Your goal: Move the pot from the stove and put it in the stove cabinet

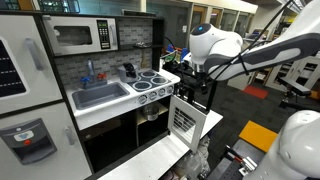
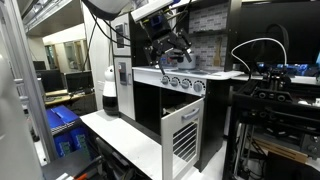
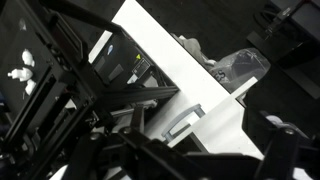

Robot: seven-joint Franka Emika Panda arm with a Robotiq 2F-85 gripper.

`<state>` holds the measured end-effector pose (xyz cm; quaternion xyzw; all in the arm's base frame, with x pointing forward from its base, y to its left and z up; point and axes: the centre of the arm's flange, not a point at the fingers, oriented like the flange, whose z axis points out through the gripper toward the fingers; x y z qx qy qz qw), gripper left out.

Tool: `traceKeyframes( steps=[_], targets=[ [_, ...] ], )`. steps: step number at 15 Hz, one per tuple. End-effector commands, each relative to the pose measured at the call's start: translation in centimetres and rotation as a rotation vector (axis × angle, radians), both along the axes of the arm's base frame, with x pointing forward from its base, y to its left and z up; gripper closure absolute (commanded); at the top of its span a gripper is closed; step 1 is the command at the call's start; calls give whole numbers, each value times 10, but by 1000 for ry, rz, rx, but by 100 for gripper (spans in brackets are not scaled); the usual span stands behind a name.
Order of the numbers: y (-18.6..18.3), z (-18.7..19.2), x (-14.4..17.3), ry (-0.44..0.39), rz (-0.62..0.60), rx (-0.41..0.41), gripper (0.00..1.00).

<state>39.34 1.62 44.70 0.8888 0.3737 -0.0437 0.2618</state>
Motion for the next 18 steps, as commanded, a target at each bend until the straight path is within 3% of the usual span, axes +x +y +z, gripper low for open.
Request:
traceKeyframes(
  steps=[1, 18],
  targets=[
    [-27, -30, -15, -65, -83, -45, 0],
    [-95, -110, -26, -293, -263, -50, 0]
  ],
)
